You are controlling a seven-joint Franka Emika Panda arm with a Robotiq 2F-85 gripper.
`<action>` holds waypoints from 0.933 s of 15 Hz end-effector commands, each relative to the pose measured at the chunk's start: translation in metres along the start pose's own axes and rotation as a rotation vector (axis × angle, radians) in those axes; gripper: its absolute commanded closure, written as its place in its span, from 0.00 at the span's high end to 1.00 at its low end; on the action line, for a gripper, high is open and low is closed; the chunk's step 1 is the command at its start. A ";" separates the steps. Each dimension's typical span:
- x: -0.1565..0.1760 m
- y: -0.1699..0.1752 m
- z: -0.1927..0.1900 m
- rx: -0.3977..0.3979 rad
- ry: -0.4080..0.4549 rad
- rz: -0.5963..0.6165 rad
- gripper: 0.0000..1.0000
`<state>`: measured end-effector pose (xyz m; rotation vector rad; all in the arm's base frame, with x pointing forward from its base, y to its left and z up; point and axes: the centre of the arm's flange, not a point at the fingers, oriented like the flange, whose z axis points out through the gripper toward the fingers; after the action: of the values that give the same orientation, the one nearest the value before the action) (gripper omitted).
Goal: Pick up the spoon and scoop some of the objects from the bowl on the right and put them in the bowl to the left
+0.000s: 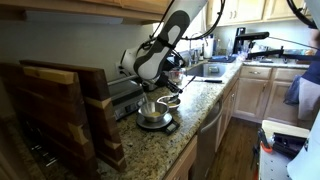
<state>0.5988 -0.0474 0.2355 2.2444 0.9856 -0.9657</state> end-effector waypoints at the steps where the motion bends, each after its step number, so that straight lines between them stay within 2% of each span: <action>1: 0.006 0.000 -0.004 -0.033 -0.058 -0.033 0.02; 14: 0.034 -0.003 0.008 -0.136 -0.142 -0.088 0.02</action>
<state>0.6068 -0.0394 0.2025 2.0672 1.0565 -1.0167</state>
